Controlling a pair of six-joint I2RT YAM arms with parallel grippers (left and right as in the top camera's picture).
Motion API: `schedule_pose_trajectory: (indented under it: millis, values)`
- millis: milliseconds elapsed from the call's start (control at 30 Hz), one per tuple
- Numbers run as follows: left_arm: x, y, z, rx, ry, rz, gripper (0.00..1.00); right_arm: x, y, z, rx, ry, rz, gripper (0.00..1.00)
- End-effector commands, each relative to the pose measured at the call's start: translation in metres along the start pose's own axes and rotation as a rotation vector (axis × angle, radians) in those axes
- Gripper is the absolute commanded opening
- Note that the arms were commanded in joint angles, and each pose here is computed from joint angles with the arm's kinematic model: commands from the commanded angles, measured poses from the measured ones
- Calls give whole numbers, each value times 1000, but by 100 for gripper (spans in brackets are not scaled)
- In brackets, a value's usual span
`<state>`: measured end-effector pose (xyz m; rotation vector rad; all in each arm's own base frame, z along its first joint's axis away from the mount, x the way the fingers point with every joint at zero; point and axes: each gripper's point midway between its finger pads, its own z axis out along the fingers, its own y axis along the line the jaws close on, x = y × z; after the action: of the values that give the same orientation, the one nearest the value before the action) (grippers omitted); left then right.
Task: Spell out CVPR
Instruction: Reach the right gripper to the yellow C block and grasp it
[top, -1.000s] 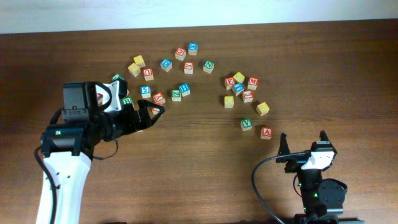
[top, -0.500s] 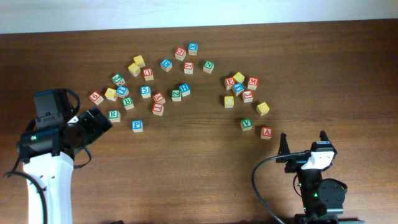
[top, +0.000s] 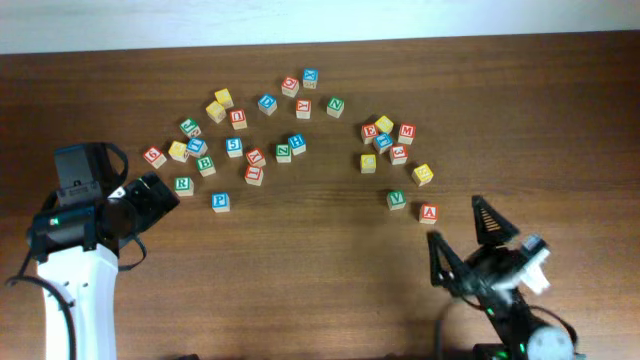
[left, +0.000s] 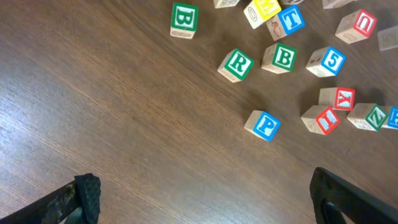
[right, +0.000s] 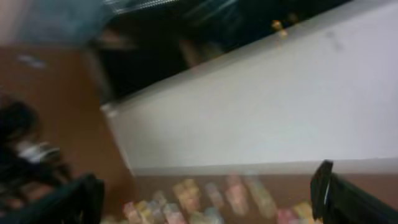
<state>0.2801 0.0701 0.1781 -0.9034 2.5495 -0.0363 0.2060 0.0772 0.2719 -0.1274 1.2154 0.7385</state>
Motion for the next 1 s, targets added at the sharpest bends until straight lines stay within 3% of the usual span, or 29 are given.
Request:
schedule_pose_trajectory:
  millis: [0, 100, 167, 233, 367, 467, 567, 633, 700, 800, 833, 900, 967]
  values:
    - [-6, 2, -4, -9, -21, -19, 99, -46, 25, -3, -78, -146, 18, 99]
    - [-6, 2, -4, -9, -21, -19, 99, -104, 44, 7, -48, -214, -80, 98]
    - [-6, 2, -4, -9, -21, -19, 99, -127, 43, 28, 10, -132, -145, 98]
    - [-6, 2, -4, -9, -21, -19, 99, -127, 26, 63, 89, 87, -144, 98]
    - [-6, 2, -4, -9, -21, -19, 99, -96, -23, 110, 267, 556, 34, 98]
    - [-6, 2, -4, -9, -21, -19, 99, -59, -38, 138, 301, 826, 179, 98]
    - [-6, 2, -4, -9, -21, -19, 99, -27, 12, 168, -24, 991, 522, 98]
    - [-6, 2, -4, -9, -21, -19, 99, -15, 8, 191, -127, 982, 605, 98]
    - [-6, 2, -4, -9, -21, -19, 99, 30, -15, 202, 18, 1051, 641, 98]
    - [-6, 2, -4, -9, -21, -19, 99, 126, -68, 180, 550, 1228, 425, 98]
    - [-6, 2, -4, -9, -21, -19, 99, 146, -75, 174, 653, 1254, 375, 98]
    - [-6, 2, -4, -9, -21, -19, 99, 199, -89, 162, 801, 1326, 205, 98]
    - [-6, 2, -4, -9, -21, -19, 99, 230, -94, 155, 826, 1382, 163, 98]
